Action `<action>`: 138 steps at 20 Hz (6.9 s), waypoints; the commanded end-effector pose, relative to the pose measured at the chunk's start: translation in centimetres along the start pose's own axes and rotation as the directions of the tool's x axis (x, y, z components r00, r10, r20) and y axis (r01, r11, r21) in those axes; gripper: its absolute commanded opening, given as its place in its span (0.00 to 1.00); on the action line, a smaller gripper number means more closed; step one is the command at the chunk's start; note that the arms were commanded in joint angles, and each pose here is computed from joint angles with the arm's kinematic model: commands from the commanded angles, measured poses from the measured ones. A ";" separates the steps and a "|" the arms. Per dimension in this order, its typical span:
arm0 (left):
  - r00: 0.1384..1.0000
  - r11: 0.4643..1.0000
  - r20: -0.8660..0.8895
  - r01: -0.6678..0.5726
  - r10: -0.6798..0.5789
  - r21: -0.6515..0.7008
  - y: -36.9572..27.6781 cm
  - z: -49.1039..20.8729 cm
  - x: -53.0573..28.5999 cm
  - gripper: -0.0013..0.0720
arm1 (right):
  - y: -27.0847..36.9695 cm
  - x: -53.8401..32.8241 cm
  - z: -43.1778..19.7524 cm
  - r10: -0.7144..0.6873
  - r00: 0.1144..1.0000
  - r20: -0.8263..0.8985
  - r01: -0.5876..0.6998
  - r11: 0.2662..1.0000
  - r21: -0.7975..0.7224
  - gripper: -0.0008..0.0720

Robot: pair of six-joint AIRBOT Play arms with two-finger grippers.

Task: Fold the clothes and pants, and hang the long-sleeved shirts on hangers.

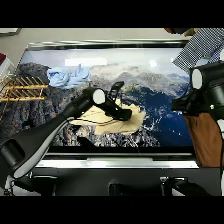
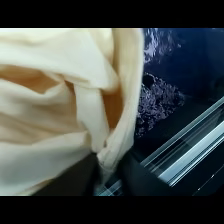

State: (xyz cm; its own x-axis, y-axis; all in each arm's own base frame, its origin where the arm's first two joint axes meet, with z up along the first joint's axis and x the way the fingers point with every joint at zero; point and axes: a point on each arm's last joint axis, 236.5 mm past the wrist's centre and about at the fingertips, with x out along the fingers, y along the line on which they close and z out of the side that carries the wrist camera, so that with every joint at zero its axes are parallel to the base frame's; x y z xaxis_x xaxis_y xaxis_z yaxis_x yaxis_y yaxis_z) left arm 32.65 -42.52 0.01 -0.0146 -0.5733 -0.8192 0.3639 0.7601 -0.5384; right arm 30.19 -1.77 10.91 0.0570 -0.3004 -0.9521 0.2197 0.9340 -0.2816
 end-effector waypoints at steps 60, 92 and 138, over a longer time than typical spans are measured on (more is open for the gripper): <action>0.883 0.876 0.459 0.141 0.100 -0.461 32.1 -0.4 -19.4 0.03 | 16.1 9.6 2.7 0.784 0.621 -0.004 -0.756 0.601 0.260 0.05; 0.773 0.807 0.422 -0.190 0.474 -0.559 31.7 -4.5 -27.0 0.04 | 13.3 2.9 11.2 0.742 0.647 0.175 -0.762 0.637 0.117 0.05; 0.903 0.645 0.346 0.107 0.256 -0.757 39.0 -17.0 -23.9 0.72 | 20.3 16.9 2.7 0.844 0.523 0.115 -0.848 0.503 0.163 0.41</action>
State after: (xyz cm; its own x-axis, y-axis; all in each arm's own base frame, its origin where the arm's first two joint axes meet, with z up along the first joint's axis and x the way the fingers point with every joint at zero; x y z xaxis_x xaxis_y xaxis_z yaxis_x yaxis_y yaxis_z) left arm 31.32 6.22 -4.21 0.4160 -0.4179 -0.8077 -0.4883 0.6466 -0.5861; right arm 37.56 10.04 -9.88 0.3134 0.6322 -0.7086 0.2285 0.6741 0.7024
